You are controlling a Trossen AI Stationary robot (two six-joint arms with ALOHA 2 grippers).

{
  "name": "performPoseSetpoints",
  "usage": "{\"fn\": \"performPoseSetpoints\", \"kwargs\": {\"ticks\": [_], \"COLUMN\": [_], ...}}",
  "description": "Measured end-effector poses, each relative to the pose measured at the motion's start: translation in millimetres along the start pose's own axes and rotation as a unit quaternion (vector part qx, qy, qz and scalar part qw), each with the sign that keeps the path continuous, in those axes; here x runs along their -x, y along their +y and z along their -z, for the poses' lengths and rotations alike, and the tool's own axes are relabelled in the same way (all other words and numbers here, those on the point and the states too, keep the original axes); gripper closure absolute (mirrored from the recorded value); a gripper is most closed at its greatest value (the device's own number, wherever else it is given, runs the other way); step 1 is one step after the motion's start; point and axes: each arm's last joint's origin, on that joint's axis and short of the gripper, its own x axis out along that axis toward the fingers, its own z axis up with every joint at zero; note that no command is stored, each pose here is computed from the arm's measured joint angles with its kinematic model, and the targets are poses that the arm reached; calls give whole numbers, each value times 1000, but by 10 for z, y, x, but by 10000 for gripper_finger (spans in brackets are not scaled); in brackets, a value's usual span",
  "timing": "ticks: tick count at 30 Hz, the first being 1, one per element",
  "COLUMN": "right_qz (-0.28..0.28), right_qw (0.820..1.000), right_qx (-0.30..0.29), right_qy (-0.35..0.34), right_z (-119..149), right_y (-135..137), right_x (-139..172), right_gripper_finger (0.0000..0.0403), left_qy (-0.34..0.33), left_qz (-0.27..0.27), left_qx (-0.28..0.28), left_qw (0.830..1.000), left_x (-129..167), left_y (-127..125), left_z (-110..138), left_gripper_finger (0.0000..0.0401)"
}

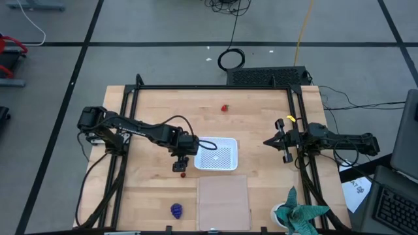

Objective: Pick and placing Produce into tupperware
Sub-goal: Put the black cherry into the white bin

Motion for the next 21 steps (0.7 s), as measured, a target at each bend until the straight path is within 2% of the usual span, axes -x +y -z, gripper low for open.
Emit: {"fn": "performPoseSetpoints", "kwargs": {"ticks": [21], "right_qz": [0], "right_qw": [1000], "right_qx": [0], "right_qy": [0], "right_z": [-1], "right_y": [0], "right_x": [0], "right_gripper_finger": [403], "left_qy": [-31], "left_qz": [-11], "left_qx": [31], "left_qw": [999], "left_x": [-317], "left_y": [37], "left_z": [197], "left_gripper_finger": [57]}}
